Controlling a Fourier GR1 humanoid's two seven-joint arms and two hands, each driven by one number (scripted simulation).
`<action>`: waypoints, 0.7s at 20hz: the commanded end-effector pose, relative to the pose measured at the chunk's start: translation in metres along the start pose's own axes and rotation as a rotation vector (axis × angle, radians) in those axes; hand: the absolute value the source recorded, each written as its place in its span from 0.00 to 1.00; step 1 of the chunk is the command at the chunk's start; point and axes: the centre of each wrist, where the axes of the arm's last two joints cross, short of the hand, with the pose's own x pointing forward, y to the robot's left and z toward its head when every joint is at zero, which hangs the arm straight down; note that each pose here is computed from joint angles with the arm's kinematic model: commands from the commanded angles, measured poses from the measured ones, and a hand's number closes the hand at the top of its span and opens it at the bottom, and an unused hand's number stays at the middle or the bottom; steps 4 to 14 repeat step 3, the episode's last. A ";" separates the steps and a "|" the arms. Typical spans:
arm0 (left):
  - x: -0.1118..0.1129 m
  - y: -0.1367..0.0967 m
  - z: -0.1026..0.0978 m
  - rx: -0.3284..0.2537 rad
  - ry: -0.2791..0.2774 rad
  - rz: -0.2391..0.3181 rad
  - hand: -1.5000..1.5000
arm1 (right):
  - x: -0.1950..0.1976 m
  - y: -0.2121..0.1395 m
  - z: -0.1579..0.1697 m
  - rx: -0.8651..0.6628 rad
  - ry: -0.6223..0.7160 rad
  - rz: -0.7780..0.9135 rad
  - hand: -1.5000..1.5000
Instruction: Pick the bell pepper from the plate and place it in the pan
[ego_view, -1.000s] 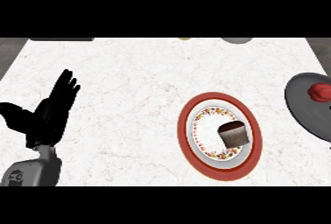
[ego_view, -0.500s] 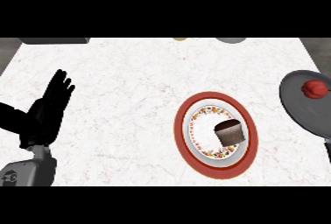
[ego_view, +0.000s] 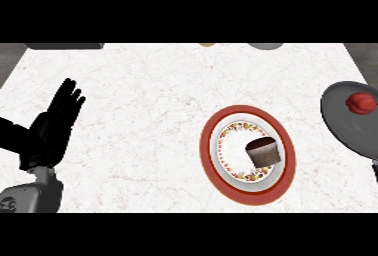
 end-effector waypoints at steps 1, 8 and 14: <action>-0.011 -0.009 -0.004 -0.004 -0.001 0.013 0.50 | -0.006 -0.023 0.024 0.018 -0.034 -0.018 0.00; 0.001 -0.012 0.002 -0.020 -0.007 -0.015 0.50 | -0.005 -0.004 0.010 0.031 -0.026 -0.013 0.00; 0.001 -0.012 0.002 -0.020 -0.007 -0.015 0.50 | -0.005 -0.004 0.010 0.031 -0.026 -0.013 0.00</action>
